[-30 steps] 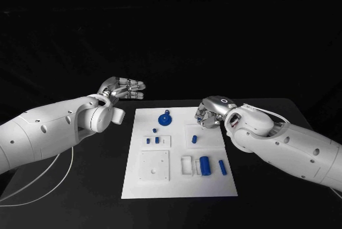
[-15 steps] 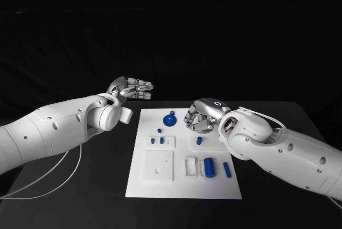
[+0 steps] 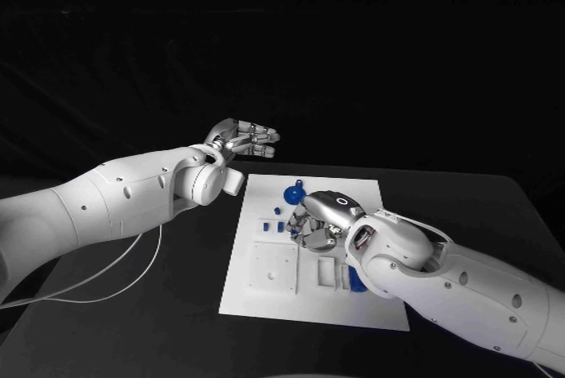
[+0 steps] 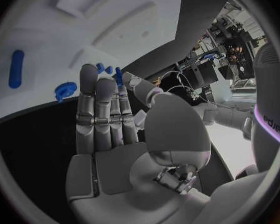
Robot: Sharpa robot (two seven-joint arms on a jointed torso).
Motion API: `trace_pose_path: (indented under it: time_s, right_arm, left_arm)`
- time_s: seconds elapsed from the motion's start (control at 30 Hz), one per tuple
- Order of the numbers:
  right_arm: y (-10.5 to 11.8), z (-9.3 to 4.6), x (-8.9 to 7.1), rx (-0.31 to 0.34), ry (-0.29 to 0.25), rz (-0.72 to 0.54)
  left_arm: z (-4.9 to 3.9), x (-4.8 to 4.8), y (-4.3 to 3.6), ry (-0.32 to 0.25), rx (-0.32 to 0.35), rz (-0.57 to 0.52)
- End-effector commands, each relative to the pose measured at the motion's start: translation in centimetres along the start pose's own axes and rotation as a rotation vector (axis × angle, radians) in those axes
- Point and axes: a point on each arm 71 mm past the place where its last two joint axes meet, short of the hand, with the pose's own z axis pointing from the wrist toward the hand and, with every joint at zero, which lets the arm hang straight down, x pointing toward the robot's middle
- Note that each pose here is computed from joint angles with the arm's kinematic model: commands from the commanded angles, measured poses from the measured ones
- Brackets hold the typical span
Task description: Assemble the parts on the task board
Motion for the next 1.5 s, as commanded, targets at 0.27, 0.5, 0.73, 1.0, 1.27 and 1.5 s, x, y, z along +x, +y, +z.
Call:
trace_pose_path:
  time_s: [0.27,0.5,0.73,1.0,1.27,1.5]
  right_arm:
    - [1.1,0.2,3.2,-0.043,0.033,-0.051]
    - [1.5,0.0,4.5,-0.047,0.05,-0.059]
    - [1.4,-0.2,5.0,-0.042,0.052,-0.064]
    - [1.1,-0.4,5.3,-0.032,0.036,-0.07]
    - [0.9,-0.5,5.5,-0.043,-0.006,-0.078]
    - [0.9,-0.8,5.9,-0.064,-0.033,-0.077]
  left_arm:
    - [0.34,0.9,-0.18,0.034,0.01,-0.013]
    - [0.38,1.06,-0.18,0.042,0.008,-0.015]
    - [0.37,1.08,-0.17,0.044,0.008,-0.015]
    - [0.35,1.12,-0.18,0.046,0.009,-0.016]
    - [0.31,1.02,-0.16,0.044,0.009,-0.014]
    - [0.27,0.87,-0.13,0.042,0.009,-0.013]
